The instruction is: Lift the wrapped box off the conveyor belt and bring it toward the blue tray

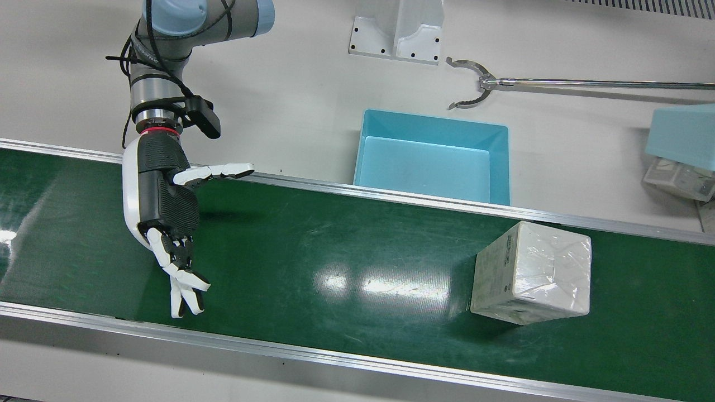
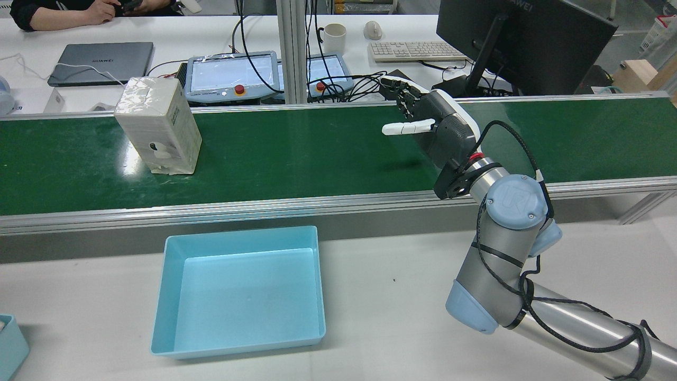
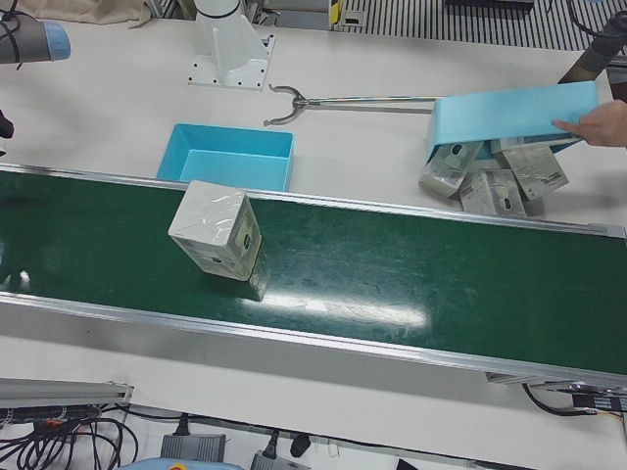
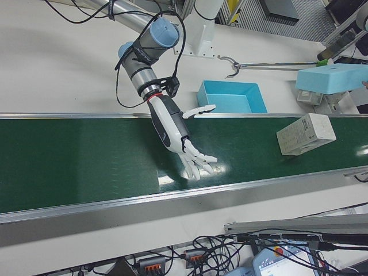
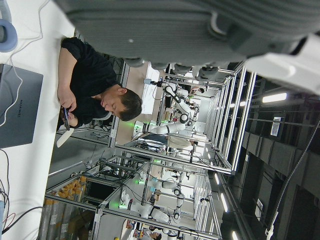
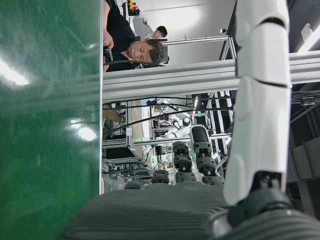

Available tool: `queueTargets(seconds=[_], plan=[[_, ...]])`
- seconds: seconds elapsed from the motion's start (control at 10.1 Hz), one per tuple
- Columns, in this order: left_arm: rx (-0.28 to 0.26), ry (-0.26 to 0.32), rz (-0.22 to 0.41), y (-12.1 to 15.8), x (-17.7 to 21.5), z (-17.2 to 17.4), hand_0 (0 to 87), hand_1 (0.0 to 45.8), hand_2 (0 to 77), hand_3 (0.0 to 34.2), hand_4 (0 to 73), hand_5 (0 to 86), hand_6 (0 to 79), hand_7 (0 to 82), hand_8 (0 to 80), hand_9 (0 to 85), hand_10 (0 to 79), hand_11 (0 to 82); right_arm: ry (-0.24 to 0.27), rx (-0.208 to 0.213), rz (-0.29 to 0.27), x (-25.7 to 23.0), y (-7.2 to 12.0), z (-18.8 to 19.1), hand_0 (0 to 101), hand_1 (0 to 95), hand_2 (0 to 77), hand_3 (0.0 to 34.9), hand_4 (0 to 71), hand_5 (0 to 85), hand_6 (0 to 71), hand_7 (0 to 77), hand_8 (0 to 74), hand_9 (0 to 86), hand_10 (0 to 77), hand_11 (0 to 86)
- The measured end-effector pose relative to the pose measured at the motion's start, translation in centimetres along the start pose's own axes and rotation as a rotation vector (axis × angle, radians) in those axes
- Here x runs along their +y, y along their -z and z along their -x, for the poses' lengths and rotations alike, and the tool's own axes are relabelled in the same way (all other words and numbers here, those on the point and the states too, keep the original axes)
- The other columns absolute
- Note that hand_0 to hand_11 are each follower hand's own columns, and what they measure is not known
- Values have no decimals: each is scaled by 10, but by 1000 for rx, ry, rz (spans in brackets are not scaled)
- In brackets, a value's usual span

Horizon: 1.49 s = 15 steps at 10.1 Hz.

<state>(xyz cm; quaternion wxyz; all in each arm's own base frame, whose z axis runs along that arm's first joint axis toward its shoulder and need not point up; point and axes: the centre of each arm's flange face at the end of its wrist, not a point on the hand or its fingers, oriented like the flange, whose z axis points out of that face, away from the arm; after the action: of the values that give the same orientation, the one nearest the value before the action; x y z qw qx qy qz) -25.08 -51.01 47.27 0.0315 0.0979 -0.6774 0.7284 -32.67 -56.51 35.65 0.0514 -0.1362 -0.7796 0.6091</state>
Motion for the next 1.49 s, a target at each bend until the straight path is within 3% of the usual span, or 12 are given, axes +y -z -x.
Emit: queueTargets(seconds=[1.49], plan=[[0, 0, 0, 0, 0, 0, 0, 0, 5, 0, 0, 11, 5, 5, 5, 0, 0, 5, -4, 2, -2, -1, 0, -1, 476, 125, 98, 0, 98, 213, 44, 38, 11, 27, 0, 5]])
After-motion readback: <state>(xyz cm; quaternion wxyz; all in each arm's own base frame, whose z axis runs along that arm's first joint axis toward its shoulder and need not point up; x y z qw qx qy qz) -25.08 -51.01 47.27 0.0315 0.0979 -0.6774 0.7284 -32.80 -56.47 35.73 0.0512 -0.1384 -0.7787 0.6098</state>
